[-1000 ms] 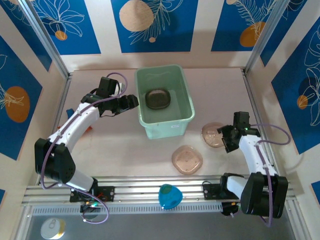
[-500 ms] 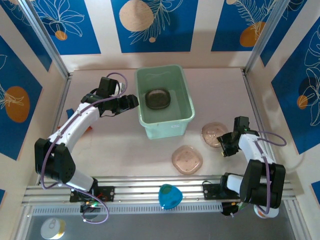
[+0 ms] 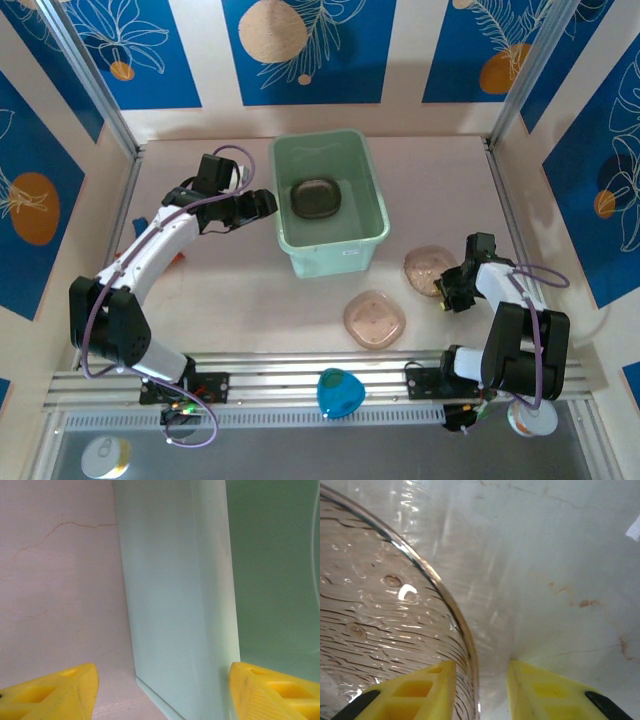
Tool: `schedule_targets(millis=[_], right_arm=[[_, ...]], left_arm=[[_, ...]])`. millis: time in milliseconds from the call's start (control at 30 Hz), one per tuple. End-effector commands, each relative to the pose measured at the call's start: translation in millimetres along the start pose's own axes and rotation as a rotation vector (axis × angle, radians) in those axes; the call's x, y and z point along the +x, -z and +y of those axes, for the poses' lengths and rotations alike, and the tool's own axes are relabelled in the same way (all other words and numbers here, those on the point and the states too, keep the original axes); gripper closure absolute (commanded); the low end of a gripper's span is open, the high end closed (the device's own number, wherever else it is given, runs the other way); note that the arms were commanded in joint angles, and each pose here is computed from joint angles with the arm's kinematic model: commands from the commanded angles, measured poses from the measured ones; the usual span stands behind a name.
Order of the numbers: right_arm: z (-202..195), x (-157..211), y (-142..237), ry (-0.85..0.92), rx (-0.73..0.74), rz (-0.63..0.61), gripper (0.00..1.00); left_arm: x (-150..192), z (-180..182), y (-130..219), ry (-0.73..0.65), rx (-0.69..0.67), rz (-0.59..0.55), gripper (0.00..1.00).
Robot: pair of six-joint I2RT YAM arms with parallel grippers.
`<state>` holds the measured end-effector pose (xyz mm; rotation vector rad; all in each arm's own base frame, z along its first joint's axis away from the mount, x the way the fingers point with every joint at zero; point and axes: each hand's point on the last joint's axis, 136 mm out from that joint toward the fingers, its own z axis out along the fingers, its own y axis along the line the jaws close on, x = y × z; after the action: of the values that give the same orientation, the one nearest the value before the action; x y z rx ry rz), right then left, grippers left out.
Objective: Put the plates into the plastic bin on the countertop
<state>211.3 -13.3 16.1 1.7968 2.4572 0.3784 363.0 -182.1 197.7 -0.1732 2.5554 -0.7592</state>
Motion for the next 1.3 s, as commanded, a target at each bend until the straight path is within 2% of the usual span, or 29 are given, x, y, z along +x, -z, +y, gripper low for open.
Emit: schedule_targets(millis=[0, 467, 633, 1033, 1267], right_arm=[[9, -3, 0, 0.005, -0.027, -0.013, 0.70], [3, -4, 10, -0.002, -0.034, -0.052, 0.84], [1, -2, 18, -0.015, -0.054, -0.069, 0.85], [11, -3, 72, -0.036, -0.193, -0.159, 0.94], [44, -8, 114, -0.028, -0.307, -0.188, 0.95]], left_arm=[[4, 0, -3, 0.011, 0.000, 0.009, 0.31], [6, 0, 0, 0.009, 0.005, 0.004, 0.31], [6, -1, 4, 0.006, 0.007, -0.004, 0.30], [6, -4, 11, -0.001, 0.024, -0.019, 0.31], [5, -8, 16, -0.009, 0.034, -0.033, 0.30]])
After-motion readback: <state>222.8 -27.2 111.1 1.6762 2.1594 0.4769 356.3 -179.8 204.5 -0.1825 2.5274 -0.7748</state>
